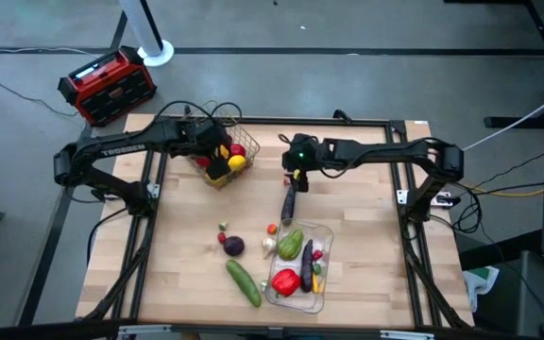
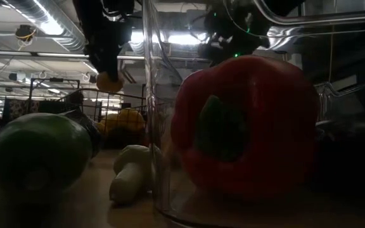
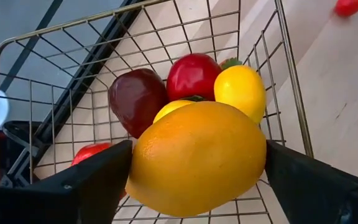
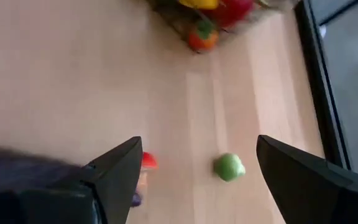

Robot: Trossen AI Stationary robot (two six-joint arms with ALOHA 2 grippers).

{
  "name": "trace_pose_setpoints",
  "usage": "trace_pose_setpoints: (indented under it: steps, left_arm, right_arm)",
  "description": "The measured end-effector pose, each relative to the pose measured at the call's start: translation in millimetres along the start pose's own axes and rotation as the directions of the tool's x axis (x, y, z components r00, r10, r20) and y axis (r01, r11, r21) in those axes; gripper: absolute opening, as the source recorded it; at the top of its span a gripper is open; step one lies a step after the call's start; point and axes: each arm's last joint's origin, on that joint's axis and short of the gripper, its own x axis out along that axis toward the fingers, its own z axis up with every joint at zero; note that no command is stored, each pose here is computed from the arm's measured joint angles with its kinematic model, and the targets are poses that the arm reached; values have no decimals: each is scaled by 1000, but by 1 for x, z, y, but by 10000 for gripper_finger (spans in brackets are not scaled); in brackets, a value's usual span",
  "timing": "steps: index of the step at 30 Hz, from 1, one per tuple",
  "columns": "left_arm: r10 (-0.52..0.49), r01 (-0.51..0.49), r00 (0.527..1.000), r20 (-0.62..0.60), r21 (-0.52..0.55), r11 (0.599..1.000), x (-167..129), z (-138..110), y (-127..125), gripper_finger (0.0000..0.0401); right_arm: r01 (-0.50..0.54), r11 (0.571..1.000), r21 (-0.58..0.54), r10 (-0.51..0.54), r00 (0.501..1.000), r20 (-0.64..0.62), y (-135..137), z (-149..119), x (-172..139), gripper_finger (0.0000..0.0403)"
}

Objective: Sort produce into baskets
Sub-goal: Put the yellow lemon into the wire basket, then put the green mushroom into the transparent bin

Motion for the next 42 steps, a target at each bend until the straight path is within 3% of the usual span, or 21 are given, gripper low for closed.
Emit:
trace_pose_setpoints:
  steps: [5,10,13,36,42]
  left_arm:
    - [1,-1,1000,-1,-4,1000,0,0,1,383]
    - [1,-1,1000,1,-20,1000,0,0,1,389]
    - [0,0,1000,3,-21,1000,0,0,1,390]
    - [-3,3,1000,6,-84,996,0,1,0,390]
    - [-3,3,1000,6,-84,996,0,1,0,390]
  right_arm:
    - [39,984,174,-39,999,-6,-24,-10,16,312]
    - [59,931,360,-71,997,19,-47,-18,26,312]
    - [60,910,410,-77,997,24,-51,-20,30,312]
    - [148,871,468,-84,984,-155,-38,-50,88,312]
    - [148,872,467,-71,981,-178,-35,-55,97,278]
